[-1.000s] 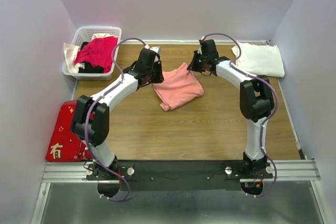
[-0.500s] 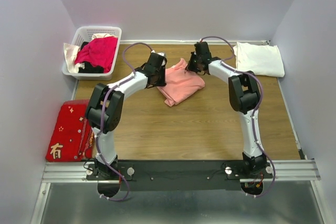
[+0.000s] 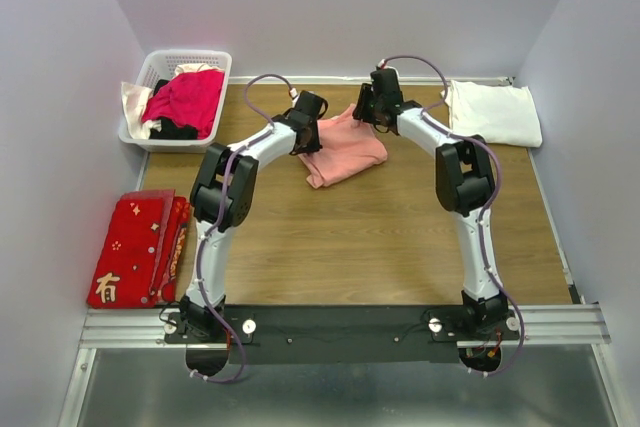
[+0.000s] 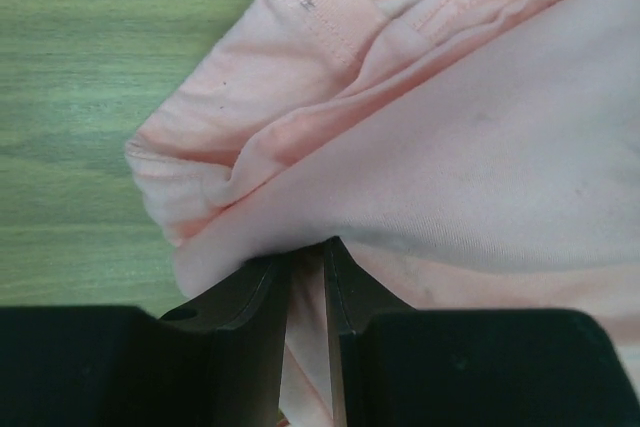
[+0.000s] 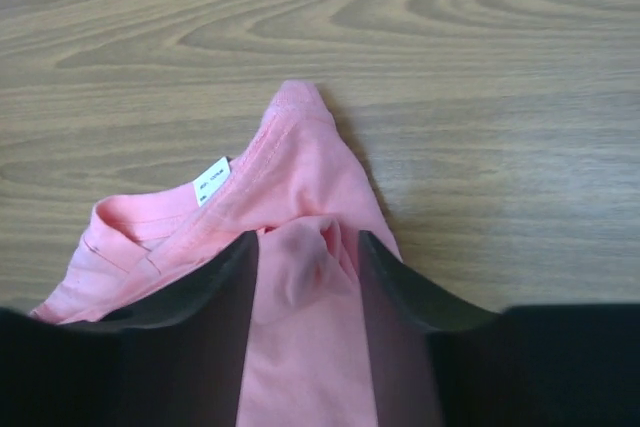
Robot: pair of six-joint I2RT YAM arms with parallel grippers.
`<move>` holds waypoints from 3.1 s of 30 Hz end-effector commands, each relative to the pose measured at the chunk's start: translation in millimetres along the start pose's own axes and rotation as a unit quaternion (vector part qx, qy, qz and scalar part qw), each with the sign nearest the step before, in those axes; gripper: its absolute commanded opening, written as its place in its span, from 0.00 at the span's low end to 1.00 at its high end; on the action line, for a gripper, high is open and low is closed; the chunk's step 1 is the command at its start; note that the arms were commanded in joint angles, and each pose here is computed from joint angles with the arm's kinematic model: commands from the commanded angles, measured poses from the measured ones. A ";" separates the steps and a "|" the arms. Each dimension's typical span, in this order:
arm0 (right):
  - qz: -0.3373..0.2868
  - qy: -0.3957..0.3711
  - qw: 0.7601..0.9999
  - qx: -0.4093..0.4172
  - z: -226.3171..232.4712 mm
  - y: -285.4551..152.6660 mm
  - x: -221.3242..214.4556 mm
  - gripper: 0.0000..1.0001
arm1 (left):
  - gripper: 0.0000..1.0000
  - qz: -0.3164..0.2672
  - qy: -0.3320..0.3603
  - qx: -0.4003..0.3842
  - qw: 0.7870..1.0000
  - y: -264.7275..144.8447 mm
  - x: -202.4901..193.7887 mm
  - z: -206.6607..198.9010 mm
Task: Fold and stack the t-shirts
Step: Fold the tshirt
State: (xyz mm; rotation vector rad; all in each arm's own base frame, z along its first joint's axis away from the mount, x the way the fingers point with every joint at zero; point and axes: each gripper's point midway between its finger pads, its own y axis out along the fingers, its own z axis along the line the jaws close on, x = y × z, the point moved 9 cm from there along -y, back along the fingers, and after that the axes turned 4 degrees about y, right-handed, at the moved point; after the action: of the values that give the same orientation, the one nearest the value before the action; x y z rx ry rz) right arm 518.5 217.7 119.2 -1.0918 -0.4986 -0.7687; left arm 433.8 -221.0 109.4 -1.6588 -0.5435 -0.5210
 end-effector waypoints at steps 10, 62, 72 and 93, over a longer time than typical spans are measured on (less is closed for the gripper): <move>0.004 -0.059 0.998 -0.029 -14.8 -66.2 -3.3 0.59 | 0.28 -0.024 0.023 -0.011 0.999 28.2 49.6 19.9; 0.131 -0.045 0.987 0.087 -19.0 -116.4 -63.2 0.35 | 0.29 0.056 0.017 0.063 0.996 -10.3 -35.8 19.6; 0.154 -0.057 0.981 0.100 -13.7 -110.1 -72.5 0.25 | 0.29 0.060 0.022 0.042 0.997 -5.8 -33.0 15.0; 0.169 -0.079 0.978 0.095 -8.6 -74.0 -80.4 0.35 | 0.29 0.071 0.029 0.024 0.997 -1.9 -34.8 12.6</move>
State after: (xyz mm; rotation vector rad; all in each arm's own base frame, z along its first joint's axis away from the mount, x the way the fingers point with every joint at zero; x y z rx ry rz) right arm 398.9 209.3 104.8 -1.0206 -0.4569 -0.3364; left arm 411.1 -216.7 112.7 -1.6358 -0.4723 -0.4994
